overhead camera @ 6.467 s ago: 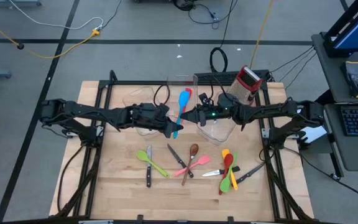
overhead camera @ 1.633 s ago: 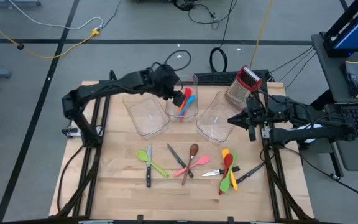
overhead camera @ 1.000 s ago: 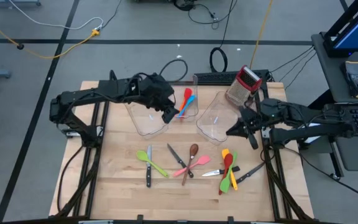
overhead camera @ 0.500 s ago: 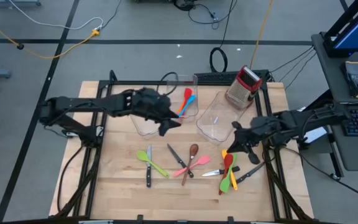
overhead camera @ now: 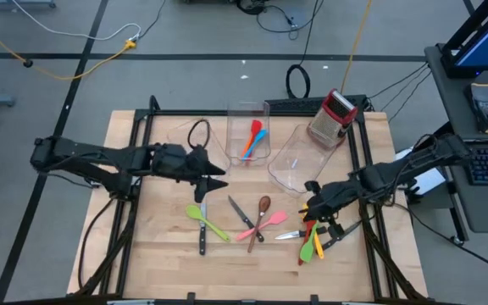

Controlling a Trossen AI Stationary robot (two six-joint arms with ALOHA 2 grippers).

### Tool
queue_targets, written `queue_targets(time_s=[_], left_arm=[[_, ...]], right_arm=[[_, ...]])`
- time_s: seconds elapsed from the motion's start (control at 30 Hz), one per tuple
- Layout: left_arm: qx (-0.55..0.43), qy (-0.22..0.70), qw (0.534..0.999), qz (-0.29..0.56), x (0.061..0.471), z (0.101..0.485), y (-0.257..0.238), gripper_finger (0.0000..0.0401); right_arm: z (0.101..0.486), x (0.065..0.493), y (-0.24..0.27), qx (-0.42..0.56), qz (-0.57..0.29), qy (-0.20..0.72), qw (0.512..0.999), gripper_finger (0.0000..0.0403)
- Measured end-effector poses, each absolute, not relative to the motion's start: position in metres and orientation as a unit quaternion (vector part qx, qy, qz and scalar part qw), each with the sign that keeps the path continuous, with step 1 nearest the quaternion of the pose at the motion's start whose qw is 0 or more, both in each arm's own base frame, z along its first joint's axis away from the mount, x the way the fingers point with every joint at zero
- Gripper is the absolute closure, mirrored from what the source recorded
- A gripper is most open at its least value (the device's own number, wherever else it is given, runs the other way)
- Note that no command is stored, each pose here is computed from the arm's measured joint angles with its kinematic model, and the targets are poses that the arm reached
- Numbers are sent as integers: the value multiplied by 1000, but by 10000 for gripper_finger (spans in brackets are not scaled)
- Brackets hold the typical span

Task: Pick & Place Kitchen Items
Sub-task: Put the green serving spoon in the left bin

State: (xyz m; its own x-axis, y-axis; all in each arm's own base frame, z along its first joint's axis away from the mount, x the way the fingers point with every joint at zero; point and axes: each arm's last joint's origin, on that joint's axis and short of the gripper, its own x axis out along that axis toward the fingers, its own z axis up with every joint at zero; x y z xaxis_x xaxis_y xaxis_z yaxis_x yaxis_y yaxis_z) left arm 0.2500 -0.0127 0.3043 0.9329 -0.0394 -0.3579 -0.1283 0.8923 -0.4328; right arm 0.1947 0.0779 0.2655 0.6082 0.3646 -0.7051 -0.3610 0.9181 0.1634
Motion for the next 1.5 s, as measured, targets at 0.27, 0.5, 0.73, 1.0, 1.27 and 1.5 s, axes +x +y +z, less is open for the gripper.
queue_targets(time_s=[0.27,0.5,0.73,1.0,1.27,1.5], left_arm=[[-250,177,952,27,225,289,-24,171],[-252,177,951,17,219,282,-30,171],[-250,167,954,22,220,284,-31,171],[-250,164,954,23,220,284,-31,171],[-252,164,953,23,220,284,-31,171],[-261,164,951,25,220,284,-31,171]], right_arm=[[248,202,95,-44,208,471,856,399],[226,197,105,-71,214,565,794,396],[218,195,106,-80,207,600,769,338],[218,195,106,-132,247,584,761,253],[190,182,98,-162,245,616,731,242],[182,179,91,-215,182,617,735,246]])
